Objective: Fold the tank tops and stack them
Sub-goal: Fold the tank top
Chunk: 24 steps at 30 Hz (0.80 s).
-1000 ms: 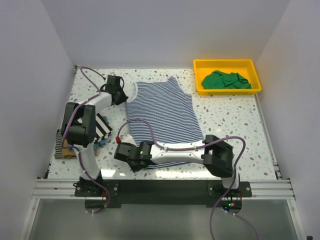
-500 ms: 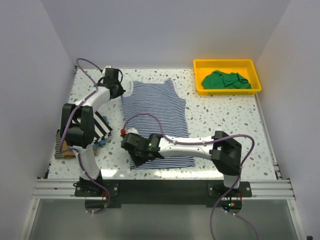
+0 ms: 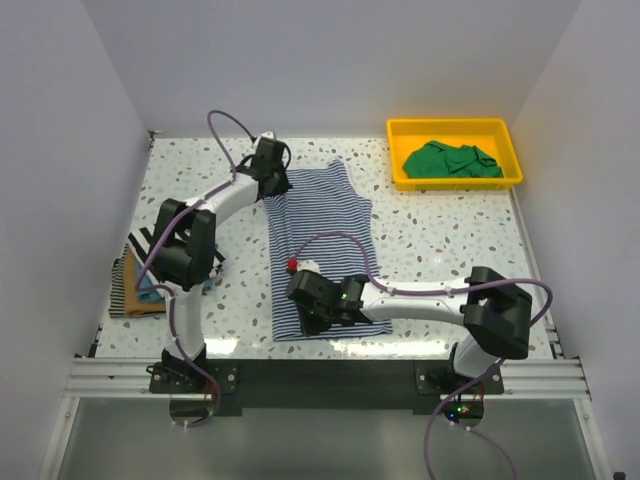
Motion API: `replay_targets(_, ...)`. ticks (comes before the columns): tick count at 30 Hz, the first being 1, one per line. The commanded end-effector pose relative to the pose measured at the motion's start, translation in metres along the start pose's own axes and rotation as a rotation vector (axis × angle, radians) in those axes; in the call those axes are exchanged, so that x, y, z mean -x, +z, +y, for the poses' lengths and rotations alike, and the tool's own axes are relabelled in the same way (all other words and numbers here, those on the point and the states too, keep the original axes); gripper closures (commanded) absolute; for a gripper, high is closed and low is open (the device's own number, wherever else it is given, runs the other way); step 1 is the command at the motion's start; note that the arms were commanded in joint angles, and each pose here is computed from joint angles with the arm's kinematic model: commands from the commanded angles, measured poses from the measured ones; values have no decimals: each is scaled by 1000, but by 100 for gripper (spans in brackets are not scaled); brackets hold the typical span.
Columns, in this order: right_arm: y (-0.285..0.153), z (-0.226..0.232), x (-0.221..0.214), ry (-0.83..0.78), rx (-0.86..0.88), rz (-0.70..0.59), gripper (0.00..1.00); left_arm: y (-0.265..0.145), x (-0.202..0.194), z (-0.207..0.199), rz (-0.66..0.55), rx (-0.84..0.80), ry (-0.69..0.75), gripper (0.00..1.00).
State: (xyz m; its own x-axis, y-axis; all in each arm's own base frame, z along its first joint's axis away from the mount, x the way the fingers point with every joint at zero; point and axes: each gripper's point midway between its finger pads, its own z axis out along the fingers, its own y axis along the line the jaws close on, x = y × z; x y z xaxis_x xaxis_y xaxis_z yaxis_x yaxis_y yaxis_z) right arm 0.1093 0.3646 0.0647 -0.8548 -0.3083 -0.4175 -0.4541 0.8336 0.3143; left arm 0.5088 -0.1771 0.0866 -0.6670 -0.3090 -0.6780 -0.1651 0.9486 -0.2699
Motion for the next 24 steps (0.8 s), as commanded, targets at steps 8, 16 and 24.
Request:
replay_targets(8,-1,-12,-18,79,-15,-5,100,17,0,-30,-35,-70,39,100)
replay_targets(16,1,-30,-26,91,-86,-20,95,26,-18,-44,-10,-120,79,93)
replay_targets(24,-31,-40,-5,41,-184,-114,65,8,8,-60,-82,-188,106,56)
